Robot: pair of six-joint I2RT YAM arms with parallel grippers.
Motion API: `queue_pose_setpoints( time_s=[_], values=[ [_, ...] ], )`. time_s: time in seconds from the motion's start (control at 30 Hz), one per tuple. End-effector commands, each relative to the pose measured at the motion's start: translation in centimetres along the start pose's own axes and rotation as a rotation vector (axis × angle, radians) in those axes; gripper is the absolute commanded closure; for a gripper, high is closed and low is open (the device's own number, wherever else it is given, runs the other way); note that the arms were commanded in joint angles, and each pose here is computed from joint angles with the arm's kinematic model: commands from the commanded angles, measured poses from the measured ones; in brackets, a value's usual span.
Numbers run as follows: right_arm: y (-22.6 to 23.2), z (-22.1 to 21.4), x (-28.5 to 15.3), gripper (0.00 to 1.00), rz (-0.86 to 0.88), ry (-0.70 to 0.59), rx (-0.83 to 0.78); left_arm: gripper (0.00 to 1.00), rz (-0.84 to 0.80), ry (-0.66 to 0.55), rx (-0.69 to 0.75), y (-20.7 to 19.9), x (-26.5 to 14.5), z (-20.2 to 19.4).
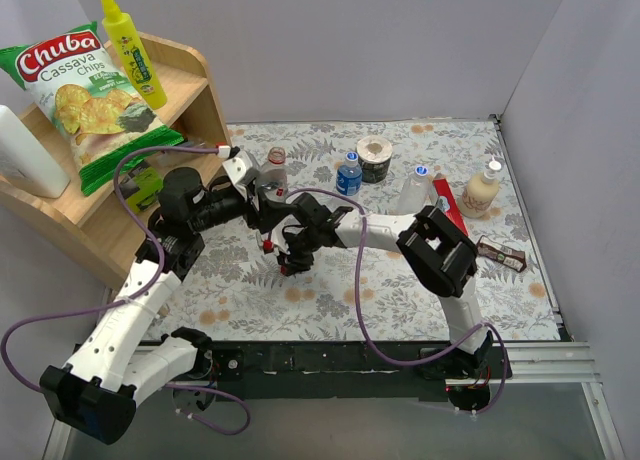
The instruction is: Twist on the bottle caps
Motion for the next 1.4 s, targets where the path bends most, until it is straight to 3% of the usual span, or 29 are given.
queue_pose_setpoints(
  time_s=[0.0,0.17,0.33,0.57,0.87,1.37],
  values=[
    [3.0,3.0,-6.2,0.74,0.008,-0.015,-0.032,1.0,-0.029,0.012,0.041,0.4,0.3,0.3],
    [6.5,5.0,-15.3,0.79,-0.043,-0.114,0.058,1.0,-0.013,0.054,0.084,1.4,0.9,-0.4],
    [9.8,7.1,-22.8,0.78,-0.106,-0.186,0.133,1.0,-0.133,0.074,0.134,0.4,1.1,-3.5],
    [12.5,11.4,-30.0,0.79,-0.259,-0.187,-0.04,1.0,-0.366,0.058,0.242,-3.2,1.0,-9.7],
    [12.8,14.2,-31.2,0.75,-0.189,-0.271,-0.165,1.0,-0.482,0.024,0.252,-8.1,2.9,-12.7],
    [13.9,14.2,-27.4,0.75,-0.01,-0.276,-0.289,1.0,-0.456,-0.027,0.305,-8.1,3.7,-11.6]
  ],
)
Point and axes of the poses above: each gripper's point midway between its finger pads, its own x axis out along the fingers, its own y axis along the line the jaws close on, z = x × y, the point moved 9 cm from there along -x, back along the fingers, and after that the axes turned 5 degrees about x, right-handed, at the moved point
